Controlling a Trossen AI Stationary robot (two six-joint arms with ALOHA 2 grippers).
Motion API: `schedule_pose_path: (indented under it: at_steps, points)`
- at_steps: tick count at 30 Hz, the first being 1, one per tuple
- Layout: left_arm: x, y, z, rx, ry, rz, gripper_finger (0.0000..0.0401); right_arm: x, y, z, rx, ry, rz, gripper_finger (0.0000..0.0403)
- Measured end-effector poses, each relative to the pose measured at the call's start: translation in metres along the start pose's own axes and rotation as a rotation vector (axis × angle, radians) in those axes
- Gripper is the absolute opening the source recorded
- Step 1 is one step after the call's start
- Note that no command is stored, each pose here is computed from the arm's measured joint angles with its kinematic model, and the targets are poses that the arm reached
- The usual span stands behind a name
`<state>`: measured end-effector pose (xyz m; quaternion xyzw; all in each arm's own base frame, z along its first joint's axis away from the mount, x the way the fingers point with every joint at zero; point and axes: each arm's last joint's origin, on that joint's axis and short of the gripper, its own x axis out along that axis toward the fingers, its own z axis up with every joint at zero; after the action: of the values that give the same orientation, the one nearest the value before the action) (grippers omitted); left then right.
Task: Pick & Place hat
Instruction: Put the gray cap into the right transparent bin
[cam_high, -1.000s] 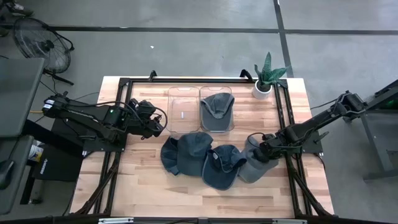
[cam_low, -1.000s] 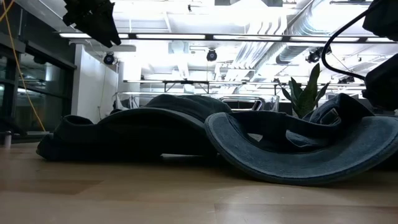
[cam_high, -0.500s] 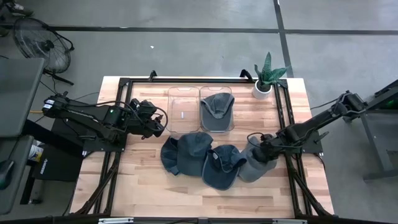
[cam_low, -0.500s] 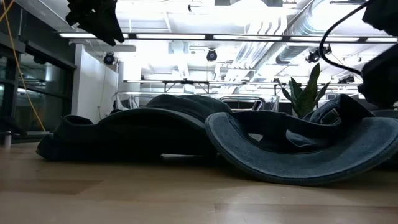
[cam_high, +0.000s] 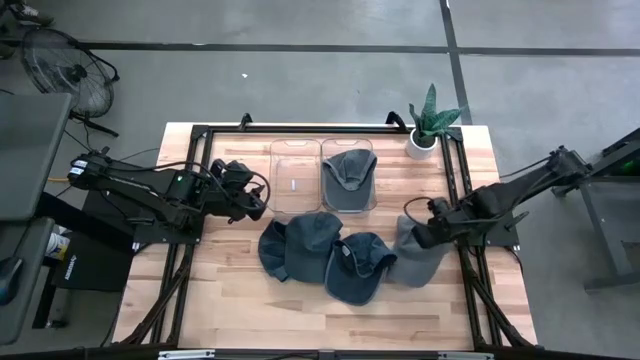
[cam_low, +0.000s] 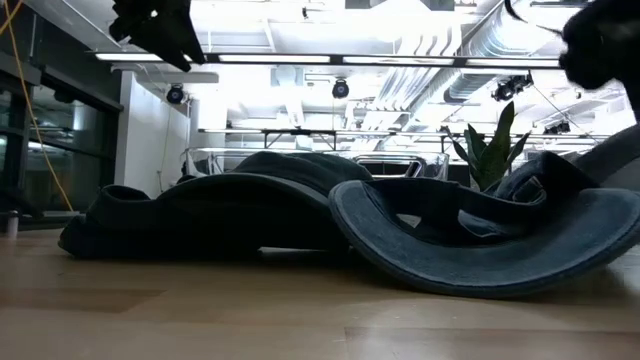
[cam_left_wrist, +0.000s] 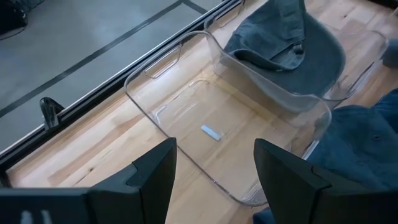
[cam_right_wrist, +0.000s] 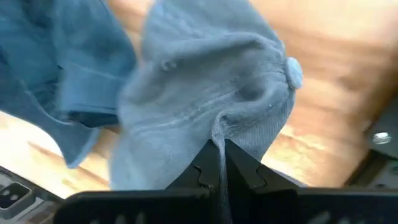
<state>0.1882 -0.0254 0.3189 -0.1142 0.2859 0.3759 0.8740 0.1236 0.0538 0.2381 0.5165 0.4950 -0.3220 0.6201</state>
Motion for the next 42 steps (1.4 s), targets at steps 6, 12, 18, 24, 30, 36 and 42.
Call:
schedule_pose_path:
  at_steps: [6, 12, 18, 24, 30, 36, 42]
  points:
    - [0.000, -0.004, 0.003, -0.038, -0.019, -0.037, 0.0211, -0.046, 0.006, 0.004, -0.044, -0.137, 0.001, 0.0001]
    - [-0.001, -0.012, 0.012, -0.060, -0.077, -0.125, 0.0211, -0.078, 0.012, 0.008, -0.116, -0.287, 0.066, 0.0000]
    - [-0.003, -0.019, 0.022, -0.115, -0.147, -0.189, 0.0211, -0.094, 0.017, 0.011, -0.180, -0.402, 0.116, 0.0000]
    - [0.000, -0.028, 0.027, -0.168, -0.187, -0.214, 0.0211, -0.105, 0.023, 0.014, -0.239, -0.514, 0.173, 0.0000]
    - [0.012, -0.050, 0.031, -0.223, -0.232, -0.254, 0.0211, -0.115, 0.032, 0.016, -0.316, -0.620, 0.236, 0.0000]
    - [0.033, -0.073, 0.034, -0.285, -0.262, -0.301, 0.0211, -0.136, 0.043, 0.021, -0.403, -0.743, 0.309, 0.0000]
    - [0.056, -0.082, 0.048, -0.365, -0.265, -0.441, 0.0211, -0.157, 0.053, 0.024, -0.500, -0.844, 0.380, 0.0000]
